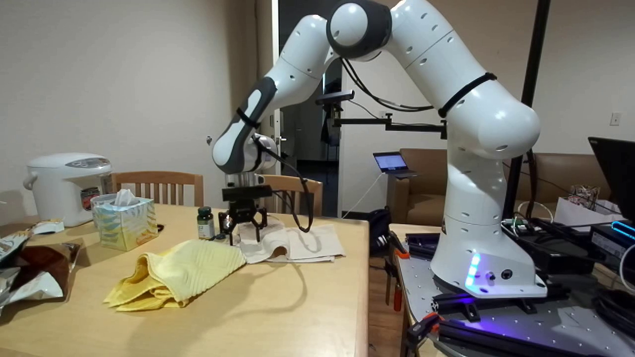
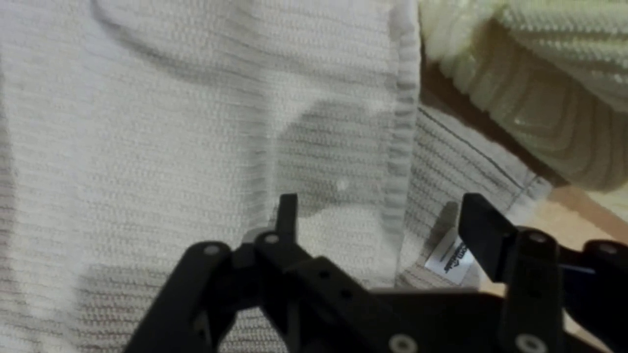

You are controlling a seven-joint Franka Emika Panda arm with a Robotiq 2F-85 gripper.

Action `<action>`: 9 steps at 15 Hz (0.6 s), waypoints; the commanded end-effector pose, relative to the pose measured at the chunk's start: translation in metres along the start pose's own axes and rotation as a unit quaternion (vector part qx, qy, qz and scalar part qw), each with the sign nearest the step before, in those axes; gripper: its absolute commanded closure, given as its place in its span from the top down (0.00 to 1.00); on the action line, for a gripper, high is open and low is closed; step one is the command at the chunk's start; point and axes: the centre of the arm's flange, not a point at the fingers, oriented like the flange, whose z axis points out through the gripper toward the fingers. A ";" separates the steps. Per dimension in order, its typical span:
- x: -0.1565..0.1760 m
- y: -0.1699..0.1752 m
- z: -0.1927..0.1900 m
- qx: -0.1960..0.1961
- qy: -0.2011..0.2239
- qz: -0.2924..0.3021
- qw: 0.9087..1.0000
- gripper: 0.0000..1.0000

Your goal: Move the towel at the edge closer to the bottle

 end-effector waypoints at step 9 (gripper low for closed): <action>-0.007 0.010 0.002 0.000 -0.002 -0.008 1.000 0.02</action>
